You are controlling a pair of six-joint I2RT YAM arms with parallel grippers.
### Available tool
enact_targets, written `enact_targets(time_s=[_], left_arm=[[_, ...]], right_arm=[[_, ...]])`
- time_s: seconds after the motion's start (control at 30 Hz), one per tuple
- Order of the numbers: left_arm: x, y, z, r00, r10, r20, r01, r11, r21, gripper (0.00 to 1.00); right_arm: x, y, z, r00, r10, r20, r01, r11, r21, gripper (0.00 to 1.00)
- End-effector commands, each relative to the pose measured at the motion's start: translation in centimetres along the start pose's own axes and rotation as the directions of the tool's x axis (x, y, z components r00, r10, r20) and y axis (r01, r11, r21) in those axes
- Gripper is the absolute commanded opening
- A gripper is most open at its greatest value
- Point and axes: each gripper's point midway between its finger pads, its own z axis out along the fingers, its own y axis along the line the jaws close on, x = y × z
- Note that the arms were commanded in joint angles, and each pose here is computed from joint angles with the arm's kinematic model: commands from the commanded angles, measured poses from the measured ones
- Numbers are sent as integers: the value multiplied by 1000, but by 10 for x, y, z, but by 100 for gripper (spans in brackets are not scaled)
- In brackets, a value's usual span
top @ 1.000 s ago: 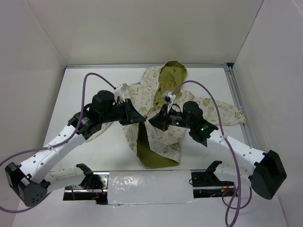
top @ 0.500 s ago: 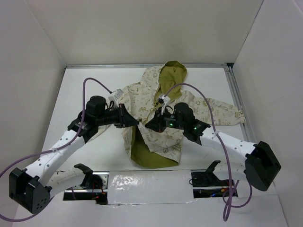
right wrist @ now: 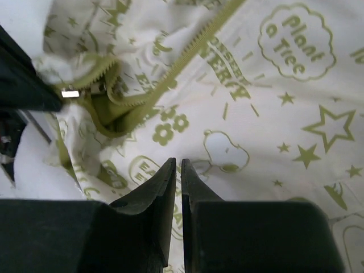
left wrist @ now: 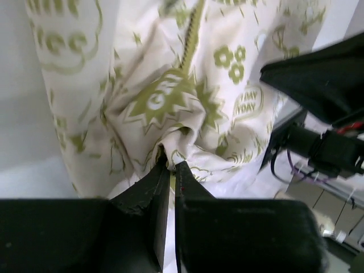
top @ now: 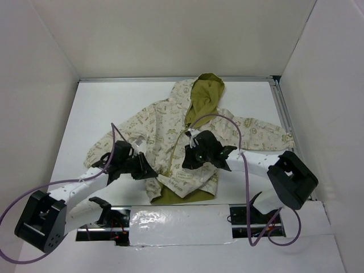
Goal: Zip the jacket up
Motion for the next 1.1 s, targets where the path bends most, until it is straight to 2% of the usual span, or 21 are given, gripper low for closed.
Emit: enact_targets(time_s=[0.0,0.03,0.13,0.17,0.23,0.27,0.33,0.37,0.4,0.43,0.47,0.5,0.57,0.6,0.7,0.8,0.9,0.97,1.07], left_arm=[[-47,-7,11,991,4,134,-6,1000,15,0],[-62,0,19,989,-9,145,10,1000,-4,0],[-90,1,29,989,-33,141,33,999,2,0],[-109,4,35,987,-42,155,44,999,-6,0],[-138,0,41,980,-4,197,5,1000,-3,0],[-173,-7,45,972,2,236,-3,1000,2,0],[-201,-9,58,974,24,227,-31,999,26,0],[-240,-34,52,956,65,285,-88,994,66,0],[-250,-28,66,963,75,260,-94,994,60,0],[-286,-63,59,943,125,309,-165,981,105,0],[-300,-74,59,935,151,321,-197,973,118,0],[-322,-93,63,920,199,338,-257,957,136,0],[-337,-113,61,902,252,352,-323,933,160,0],[-343,-117,63,900,260,351,-332,929,164,0],[-349,-156,32,851,343,398,-443,876,192,0],[-321,-156,8,832,377,407,-479,858,185,0],[-284,-150,-20,826,394,404,-500,842,201,0],[-251,-154,-41,807,442,391,-561,781,275,0],[-222,-160,-60,776,502,383,-625,697,352,0]], right_arm=[[18,-16,0,998,18,-58,-14,997,80,15],[27,-32,4,995,50,-89,-37,990,138,15],[36,-42,5,990,81,-119,-60,982,177,14],[39,-44,5,988,91,-123,-68,981,184,14],[41,-48,5,986,106,-131,-80,978,192,14],[37,-49,6,986,109,-124,-84,978,193,14],[30,-47,11,987,112,-119,-90,980,178,14],[27,-48,17,987,112,-117,-92,982,166,14],[14,-40,22,990,94,-105,-80,989,128,13],[4,-39,27,992,86,-88,-75,990,123,13],[4,-41,36,992,78,-98,-66,990,123,13],[-22,-29,44,998,51,-43,-48,997,63,12],[-41,-29,60,999,55,0,-55,997,48,11],[-69,-18,67,997,49,57,-50,999,19,11],[-117,-4,82,974,121,190,-115,992,-43,10],[-138,5,77,958,151,243,-139,988,-64,10],[-159,-2,39,923,140,358,-149,989,-1,12],[-167,-13,14,889,184,420,-216,976,28,15],[-167,-14,-6,866,211,454,-224,974,-25,18]])
